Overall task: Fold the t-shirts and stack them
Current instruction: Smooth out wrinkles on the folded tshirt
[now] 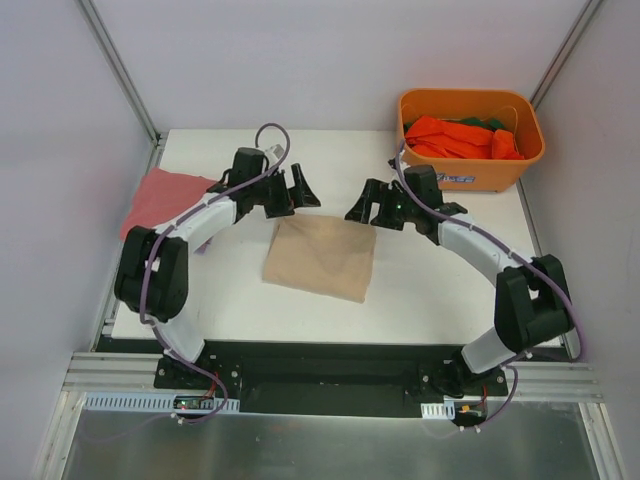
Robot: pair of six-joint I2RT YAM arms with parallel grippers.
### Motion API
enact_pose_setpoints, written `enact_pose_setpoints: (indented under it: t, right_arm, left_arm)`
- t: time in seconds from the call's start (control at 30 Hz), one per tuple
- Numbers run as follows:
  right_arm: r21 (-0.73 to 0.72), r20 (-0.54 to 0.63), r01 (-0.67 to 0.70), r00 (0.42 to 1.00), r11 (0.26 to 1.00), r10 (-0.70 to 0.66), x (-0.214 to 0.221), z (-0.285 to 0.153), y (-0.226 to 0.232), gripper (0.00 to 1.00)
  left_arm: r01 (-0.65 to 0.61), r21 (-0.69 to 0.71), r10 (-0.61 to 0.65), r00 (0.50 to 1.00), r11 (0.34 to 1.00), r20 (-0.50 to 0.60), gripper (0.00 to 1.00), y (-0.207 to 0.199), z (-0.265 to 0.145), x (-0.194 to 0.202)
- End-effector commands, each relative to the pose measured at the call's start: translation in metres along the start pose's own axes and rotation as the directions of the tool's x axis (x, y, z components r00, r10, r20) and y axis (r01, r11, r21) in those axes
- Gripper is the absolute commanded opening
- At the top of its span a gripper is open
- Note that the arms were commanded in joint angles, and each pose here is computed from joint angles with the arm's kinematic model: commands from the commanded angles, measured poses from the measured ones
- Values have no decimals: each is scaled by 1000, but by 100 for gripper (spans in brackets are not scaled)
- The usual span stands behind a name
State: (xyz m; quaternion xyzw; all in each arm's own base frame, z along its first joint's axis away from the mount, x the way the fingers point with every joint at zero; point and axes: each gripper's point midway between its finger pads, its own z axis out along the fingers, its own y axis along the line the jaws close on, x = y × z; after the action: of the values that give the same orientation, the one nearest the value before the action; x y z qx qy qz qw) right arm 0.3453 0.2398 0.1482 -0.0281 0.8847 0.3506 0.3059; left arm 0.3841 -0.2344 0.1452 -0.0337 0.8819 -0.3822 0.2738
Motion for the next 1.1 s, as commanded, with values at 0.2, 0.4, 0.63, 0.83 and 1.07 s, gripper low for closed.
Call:
enact_pose_setpoints:
  t: [0.2, 0.4, 0.63, 0.83, 1.07]
  right_arm:
    - [22, -38, -22, 999, 1000, 23, -16, 59, -28, 96]
    - [120, -144, -60, 987, 991, 77, 10, 93, -72, 96]
    - [161, -158, -19, 986, 987, 45, 12, 100, -86, 96]
    - [250, -17, 103, 995, 963, -102, -41, 44, -65, 96]
    - [311, 127, 150, 972, 938, -198, -48, -52, -38, 96]
  left_arm:
    - [90, -10, -90, 991, 996, -98, 99, 30, 71, -13]
    - [116, -165, -132, 988, 979, -86, 99, 87, 92, -15]
    - [106, -204, -130, 986, 973, -104, 99, 101, 94, -11]
    - [12, -90, -16, 999, 996, -41, 99, 47, 71, -49]
    - [-78, -119, 88, 993, 990, 77, 99, 13, -1, -55]
